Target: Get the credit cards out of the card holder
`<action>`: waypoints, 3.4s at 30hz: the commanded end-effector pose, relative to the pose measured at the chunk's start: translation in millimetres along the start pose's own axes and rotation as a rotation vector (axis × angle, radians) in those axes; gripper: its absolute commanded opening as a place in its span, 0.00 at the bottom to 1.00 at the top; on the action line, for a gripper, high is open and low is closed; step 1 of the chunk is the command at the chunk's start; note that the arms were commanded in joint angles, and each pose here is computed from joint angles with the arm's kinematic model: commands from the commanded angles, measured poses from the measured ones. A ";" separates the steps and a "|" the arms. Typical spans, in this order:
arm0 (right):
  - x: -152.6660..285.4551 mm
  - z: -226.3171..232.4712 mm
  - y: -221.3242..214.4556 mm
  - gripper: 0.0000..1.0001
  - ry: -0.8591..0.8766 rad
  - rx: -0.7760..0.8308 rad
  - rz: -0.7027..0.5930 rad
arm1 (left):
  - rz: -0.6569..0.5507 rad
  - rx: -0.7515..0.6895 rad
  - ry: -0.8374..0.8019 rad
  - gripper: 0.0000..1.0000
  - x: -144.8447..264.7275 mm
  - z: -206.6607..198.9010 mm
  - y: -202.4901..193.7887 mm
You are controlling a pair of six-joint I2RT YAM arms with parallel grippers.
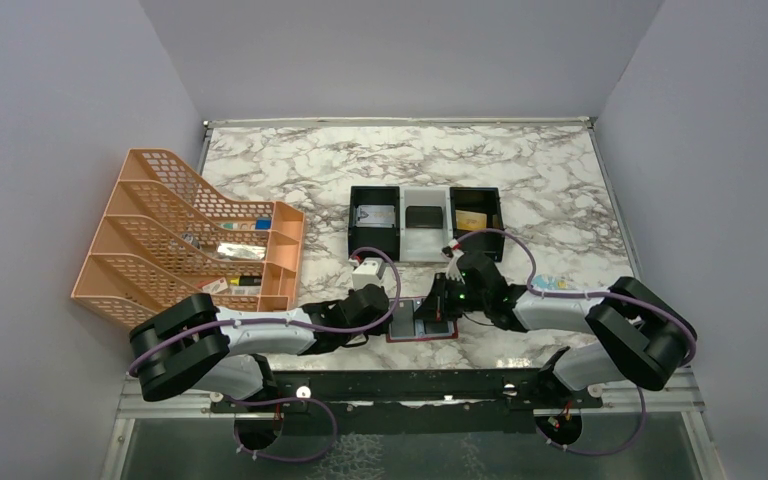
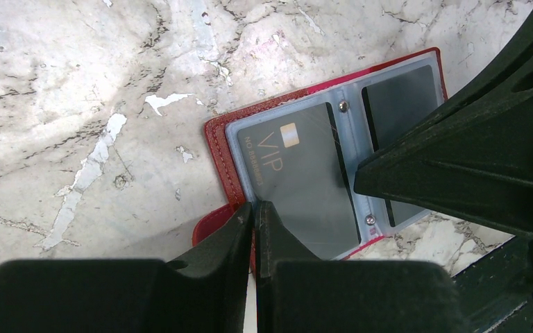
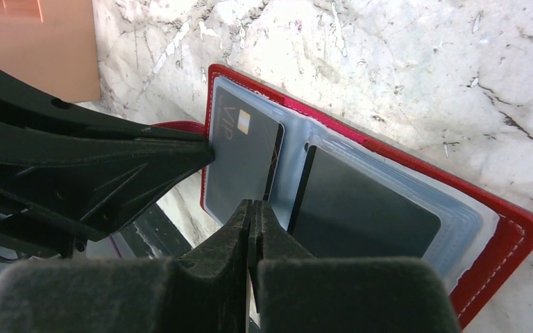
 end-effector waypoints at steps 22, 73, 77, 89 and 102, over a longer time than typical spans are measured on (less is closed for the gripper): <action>-13.1 1.7 -5.2 0.11 0.034 0.003 0.099 | 0.117 -0.086 0.162 0.08 1.5 41.3 -28.9; -10.5 -4.0 -7.3 0.29 0.006 -0.082 0.073 | 0.120 0.006 0.142 0.03 7.7 43.5 -40.5; -7.0 -6.2 0.0 0.28 -0.089 -0.044 0.043 | 0.124 0.008 0.132 0.03 9.0 41.0 -42.2; -4.1 -12.0 -8.5 0.27 -0.126 0.003 0.100 | 0.123 -0.010 0.035 0.25 14.9 21.4 -40.6; -6.1 0.6 -12.9 0.20 0.003 -0.105 0.080 | 0.141 -0.048 -0.007 0.18 19.3 19.5 -41.7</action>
Point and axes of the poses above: each gripper's point midway between its finger pads, its own x axis back along the fingers, its own z axis along the line the jaws close on, y = z × x, the point moved 6 cm from there along x, back along the fingers, and after that the axes turned 3 degrees about x, right-handed, at the moved point
